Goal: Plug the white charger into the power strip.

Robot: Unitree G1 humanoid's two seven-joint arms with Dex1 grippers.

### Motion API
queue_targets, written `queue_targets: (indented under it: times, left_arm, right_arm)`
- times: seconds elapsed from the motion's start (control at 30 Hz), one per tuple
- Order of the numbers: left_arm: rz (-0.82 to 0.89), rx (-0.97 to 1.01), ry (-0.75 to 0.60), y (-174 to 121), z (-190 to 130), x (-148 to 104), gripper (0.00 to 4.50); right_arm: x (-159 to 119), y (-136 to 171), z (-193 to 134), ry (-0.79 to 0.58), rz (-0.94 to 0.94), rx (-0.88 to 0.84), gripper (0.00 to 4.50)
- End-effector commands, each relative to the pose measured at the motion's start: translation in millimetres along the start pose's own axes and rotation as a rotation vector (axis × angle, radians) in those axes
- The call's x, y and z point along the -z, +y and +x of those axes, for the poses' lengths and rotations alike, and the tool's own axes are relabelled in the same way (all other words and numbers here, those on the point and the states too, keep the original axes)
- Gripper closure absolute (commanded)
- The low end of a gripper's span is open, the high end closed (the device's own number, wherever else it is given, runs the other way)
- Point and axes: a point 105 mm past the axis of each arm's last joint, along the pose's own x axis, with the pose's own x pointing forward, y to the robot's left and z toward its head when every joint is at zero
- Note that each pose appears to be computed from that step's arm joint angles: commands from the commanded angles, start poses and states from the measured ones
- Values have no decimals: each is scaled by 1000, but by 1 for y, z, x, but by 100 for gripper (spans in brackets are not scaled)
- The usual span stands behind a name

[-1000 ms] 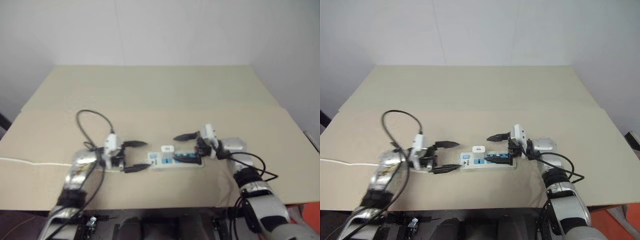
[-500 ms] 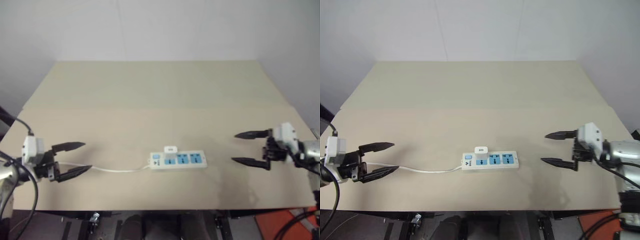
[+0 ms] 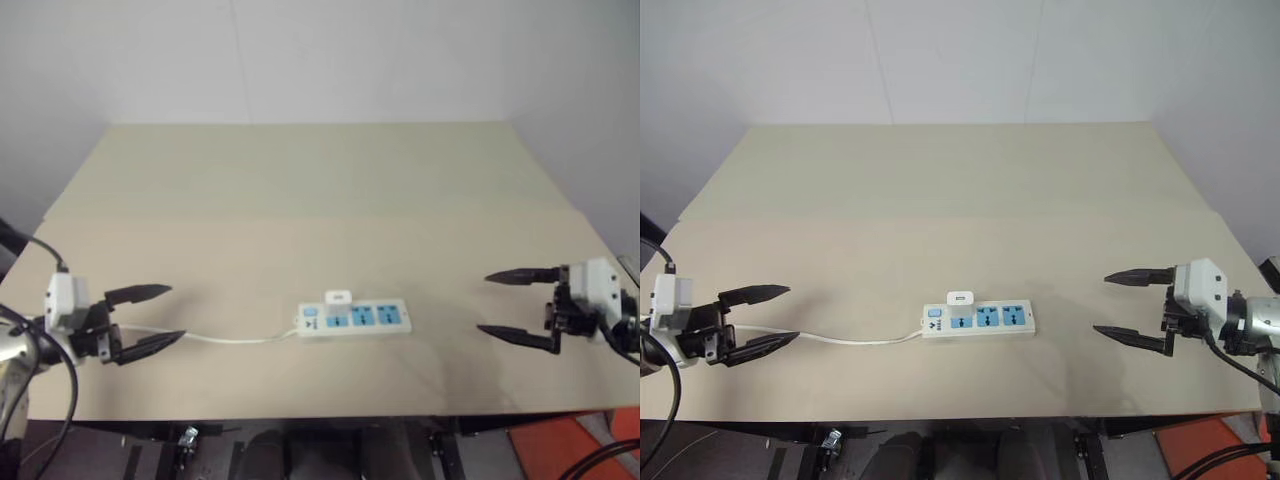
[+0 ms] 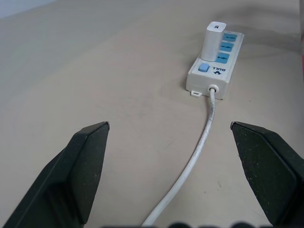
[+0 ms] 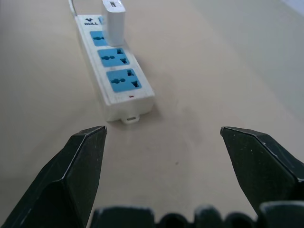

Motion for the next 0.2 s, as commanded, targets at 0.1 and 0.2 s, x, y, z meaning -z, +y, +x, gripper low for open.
queue_targets:
  times: [0.1, 0.2]
  left_arm:
    - [19, -8, -4, -3, -2, -5, 3]
    - [12, -20, -2, -6, -1, -3, 3]
  right_arm:
    - [-7, 0, -11, 17, -25, 17, 0]
    - [-6, -2, -12, 22, -23, 27, 0]
